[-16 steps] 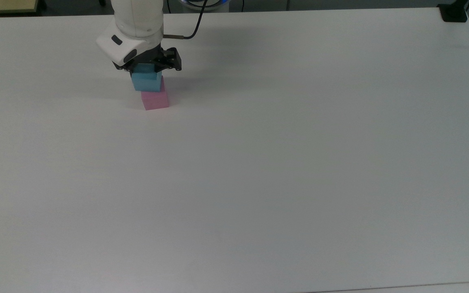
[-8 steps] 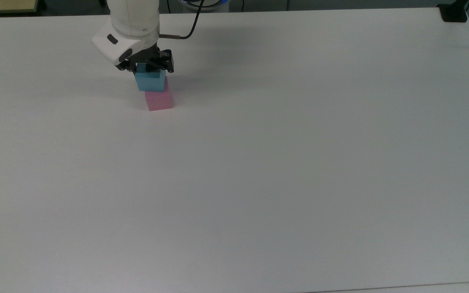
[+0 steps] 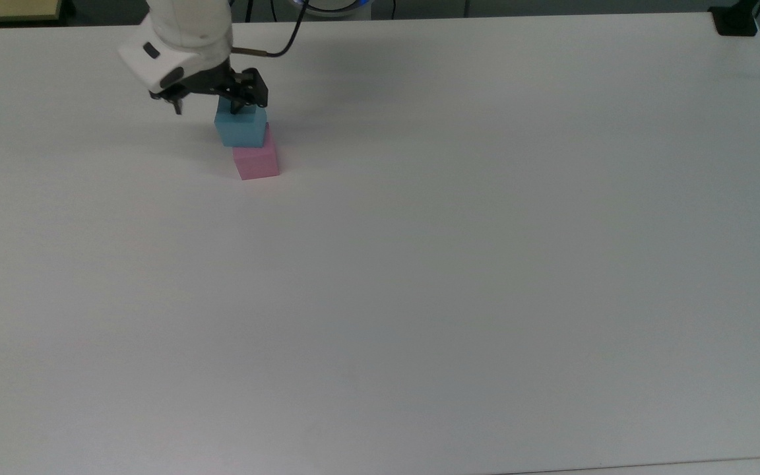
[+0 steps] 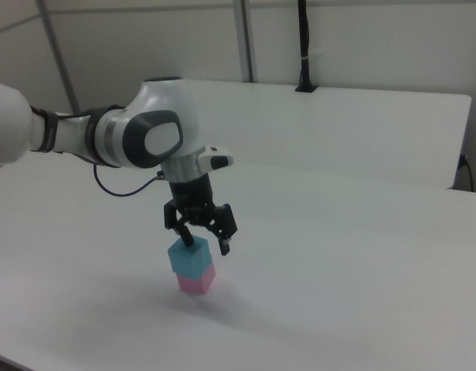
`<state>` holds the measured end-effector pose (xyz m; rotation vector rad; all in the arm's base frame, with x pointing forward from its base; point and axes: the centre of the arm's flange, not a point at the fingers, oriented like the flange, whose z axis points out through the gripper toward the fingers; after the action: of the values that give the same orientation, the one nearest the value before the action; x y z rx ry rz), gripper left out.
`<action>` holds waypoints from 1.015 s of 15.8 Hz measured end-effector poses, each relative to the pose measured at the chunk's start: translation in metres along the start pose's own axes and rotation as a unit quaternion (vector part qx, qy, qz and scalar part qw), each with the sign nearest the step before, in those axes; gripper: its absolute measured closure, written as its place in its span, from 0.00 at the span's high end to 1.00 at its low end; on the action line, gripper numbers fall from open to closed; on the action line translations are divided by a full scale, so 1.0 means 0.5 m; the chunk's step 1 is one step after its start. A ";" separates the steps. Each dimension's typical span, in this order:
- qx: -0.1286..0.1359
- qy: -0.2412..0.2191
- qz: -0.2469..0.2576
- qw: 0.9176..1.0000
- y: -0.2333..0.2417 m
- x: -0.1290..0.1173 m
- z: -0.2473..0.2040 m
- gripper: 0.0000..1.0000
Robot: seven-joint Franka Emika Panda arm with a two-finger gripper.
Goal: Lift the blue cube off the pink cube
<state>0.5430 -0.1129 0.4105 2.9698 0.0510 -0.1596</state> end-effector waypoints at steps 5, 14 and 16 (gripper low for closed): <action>0.018 0.007 0.012 1.000 0.004 -0.005 -0.047 1.00; 0.038 -0.011 -0.023 0.999 -0.103 0.011 -0.014 1.00; 0.038 -0.011 -0.021 0.999 -0.098 0.011 -0.013 1.00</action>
<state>0.5471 -0.0636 0.4081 3.0442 0.1072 -0.2032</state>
